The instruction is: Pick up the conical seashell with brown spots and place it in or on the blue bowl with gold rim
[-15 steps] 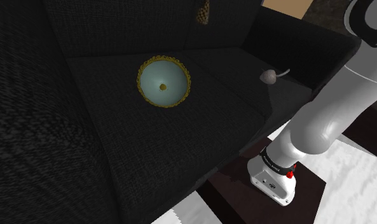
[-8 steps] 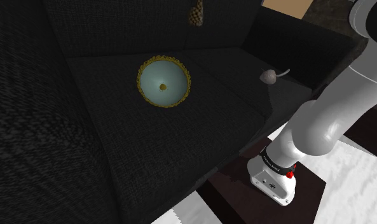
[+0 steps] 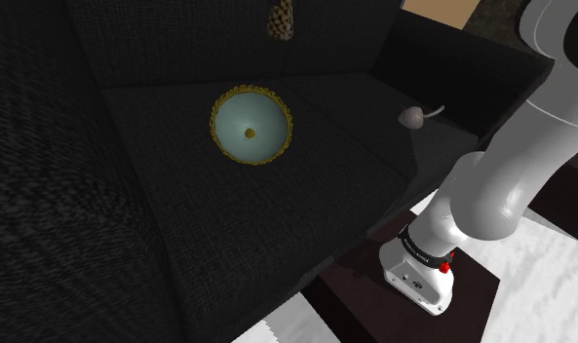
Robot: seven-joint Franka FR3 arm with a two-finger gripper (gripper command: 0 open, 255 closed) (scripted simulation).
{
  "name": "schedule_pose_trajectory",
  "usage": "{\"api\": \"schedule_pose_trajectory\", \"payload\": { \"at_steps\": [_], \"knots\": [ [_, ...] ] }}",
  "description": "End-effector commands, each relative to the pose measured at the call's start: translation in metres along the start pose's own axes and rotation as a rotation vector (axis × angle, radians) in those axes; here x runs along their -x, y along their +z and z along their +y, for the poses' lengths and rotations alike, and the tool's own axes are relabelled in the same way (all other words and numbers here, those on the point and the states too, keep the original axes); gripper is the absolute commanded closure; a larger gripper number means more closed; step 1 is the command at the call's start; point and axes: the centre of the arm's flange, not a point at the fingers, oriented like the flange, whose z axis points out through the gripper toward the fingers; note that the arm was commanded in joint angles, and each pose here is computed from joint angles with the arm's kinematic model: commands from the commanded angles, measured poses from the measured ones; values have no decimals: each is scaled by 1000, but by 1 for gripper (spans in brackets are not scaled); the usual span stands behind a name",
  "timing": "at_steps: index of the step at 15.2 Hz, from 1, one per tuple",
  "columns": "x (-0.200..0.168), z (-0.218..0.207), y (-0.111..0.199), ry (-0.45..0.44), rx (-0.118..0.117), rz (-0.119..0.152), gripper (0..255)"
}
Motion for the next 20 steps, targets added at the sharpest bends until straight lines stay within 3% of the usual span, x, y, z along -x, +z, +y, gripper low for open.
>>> {"api": "schedule_pose_trajectory", "payload": {
  "at_steps": [1,3,20],
  "knots": [
    [-3,-28,-3,1,0,0,255],
    [-10,-54,-7,1,0,0,255],
    [-7,-60,82,1,0,0,255]
  ]
}}
